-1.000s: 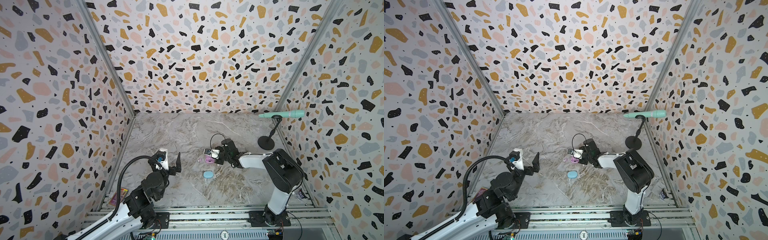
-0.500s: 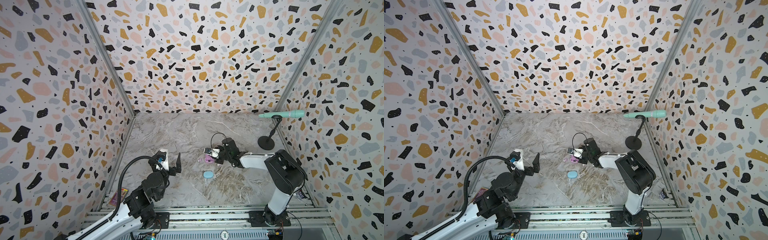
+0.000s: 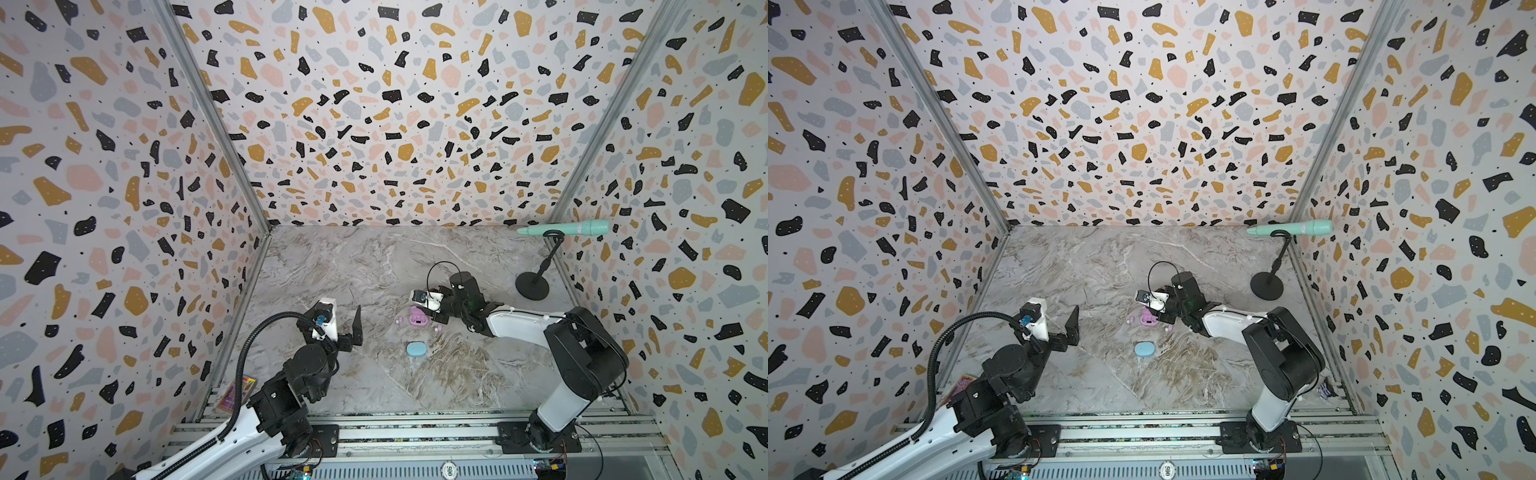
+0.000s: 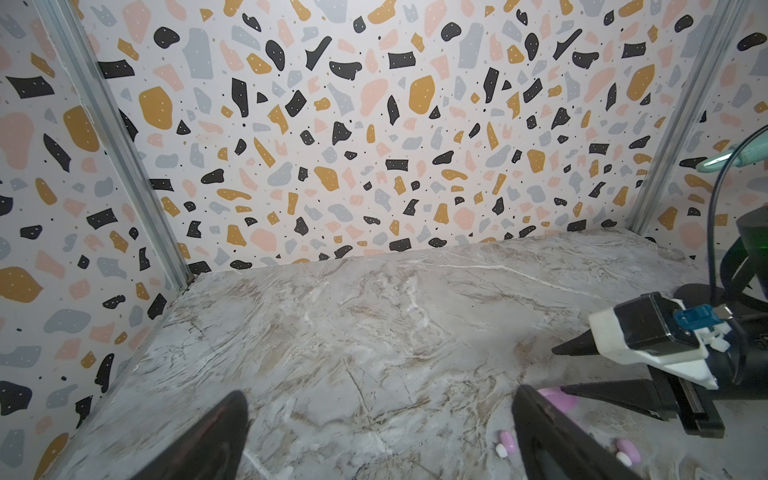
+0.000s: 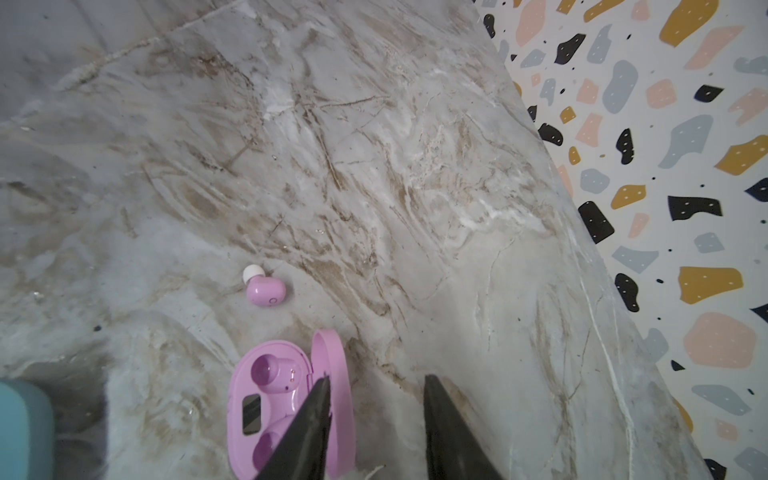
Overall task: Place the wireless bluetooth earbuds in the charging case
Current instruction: 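Lower the open pink case onto the table with the right gripper, then open the right gripper off the case and lift it away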
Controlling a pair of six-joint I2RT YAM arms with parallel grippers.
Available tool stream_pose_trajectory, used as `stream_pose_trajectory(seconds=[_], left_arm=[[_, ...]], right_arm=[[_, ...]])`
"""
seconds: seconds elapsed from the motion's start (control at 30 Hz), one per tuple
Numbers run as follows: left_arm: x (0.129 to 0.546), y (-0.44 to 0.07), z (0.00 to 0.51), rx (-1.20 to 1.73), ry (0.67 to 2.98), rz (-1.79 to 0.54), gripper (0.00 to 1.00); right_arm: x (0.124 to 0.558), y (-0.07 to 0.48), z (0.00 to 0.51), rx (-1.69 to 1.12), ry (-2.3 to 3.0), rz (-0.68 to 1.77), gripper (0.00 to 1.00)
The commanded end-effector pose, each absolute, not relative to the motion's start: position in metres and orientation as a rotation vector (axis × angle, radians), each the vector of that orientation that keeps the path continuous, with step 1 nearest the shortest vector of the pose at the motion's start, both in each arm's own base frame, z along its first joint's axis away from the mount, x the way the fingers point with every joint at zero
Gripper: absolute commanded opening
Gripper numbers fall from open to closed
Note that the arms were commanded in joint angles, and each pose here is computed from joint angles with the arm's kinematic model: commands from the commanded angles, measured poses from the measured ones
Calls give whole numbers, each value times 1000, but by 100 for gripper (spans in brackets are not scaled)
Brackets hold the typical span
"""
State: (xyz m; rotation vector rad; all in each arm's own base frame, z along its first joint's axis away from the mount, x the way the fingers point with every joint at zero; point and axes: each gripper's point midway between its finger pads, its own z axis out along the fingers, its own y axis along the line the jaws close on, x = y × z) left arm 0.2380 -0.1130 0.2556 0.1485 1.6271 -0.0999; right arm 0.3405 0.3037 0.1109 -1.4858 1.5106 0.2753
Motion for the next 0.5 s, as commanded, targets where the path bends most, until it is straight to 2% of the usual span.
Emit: stream_pose_trajectory(seconds=[0.0,0.03,0.07,0.1,0.13,0.47], left_arm=[[238,-113,262,129,1600,-118,100],[238,-113,262,123,1602,-121,100],[238,-113,262,118,1604,-125,100],[238,-113,263,110,1607,-128,100],[238,-112,263,104,1608,-133,100],[231,-107,295,12,1557,-256,100]], right_arm=[[337,302,139,-1442,1462,284,43],[336,302,146,-1430,1455,285,51],[334,302,153,-1417,1442,285,55],[332,302,163,-1395,1425,290,64],[330,301,175,-1368,1408,296,99],[290,284,291,-978,1272,453,99]])
